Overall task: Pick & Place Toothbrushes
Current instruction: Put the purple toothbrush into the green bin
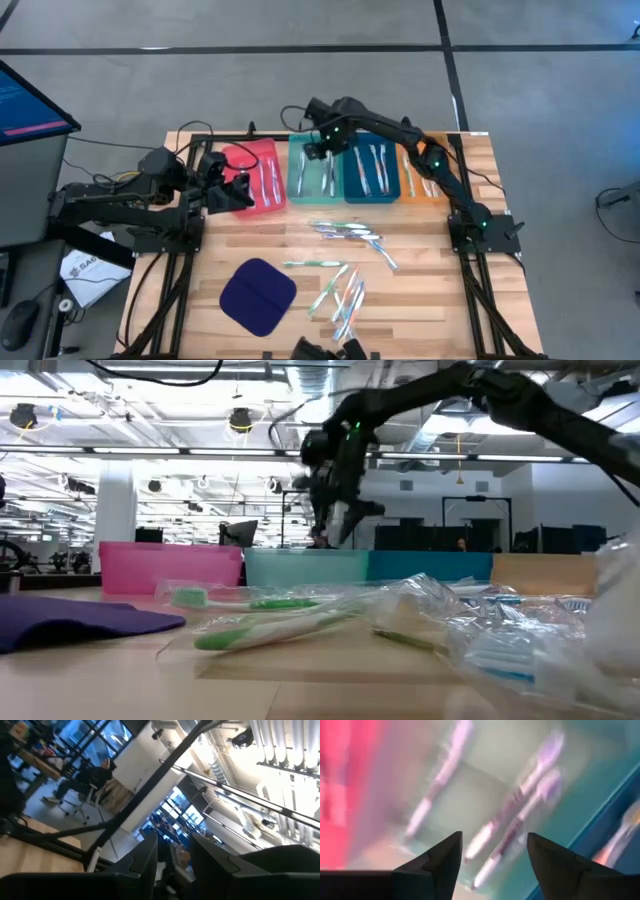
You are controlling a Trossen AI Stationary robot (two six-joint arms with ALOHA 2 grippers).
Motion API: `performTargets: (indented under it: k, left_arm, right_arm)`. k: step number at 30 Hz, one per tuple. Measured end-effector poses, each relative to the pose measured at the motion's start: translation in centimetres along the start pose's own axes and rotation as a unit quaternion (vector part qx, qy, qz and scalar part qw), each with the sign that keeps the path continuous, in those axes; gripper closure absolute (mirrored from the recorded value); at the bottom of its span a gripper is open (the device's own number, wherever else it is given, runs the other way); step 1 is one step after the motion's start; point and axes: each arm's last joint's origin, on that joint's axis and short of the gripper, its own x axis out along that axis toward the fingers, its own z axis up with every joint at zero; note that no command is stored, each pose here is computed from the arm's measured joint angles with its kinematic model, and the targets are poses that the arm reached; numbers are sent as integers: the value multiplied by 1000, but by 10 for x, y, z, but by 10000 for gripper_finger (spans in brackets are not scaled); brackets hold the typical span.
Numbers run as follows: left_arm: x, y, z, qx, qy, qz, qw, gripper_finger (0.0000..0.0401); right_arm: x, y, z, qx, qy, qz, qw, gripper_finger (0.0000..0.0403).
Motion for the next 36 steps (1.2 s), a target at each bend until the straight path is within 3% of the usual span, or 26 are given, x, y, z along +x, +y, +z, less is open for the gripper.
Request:
performTargets:
  k: [9, 20, 27, 36]
  left_arm:
    - [-3, 6, 7, 38, -61, 53, 996, 295]
    - [-7, 12, 16, 76, -149, 137, 976, 295]
    - [-4, 14, 13, 74, -111, 114, 984, 295]
    - [8, 25, 3, 28, -19, 68, 997, 295]
  right_arm:
    - [-87, 17, -14, -64, -109, 75, 989, 182]
    - [-157, 53, -90, -195, -119, 89, 970, 184]
    - [-193, 86, -142, -238, -164, 137, 947, 185]
    - [-226, 116, -204, -190, -244, 155, 938, 186]
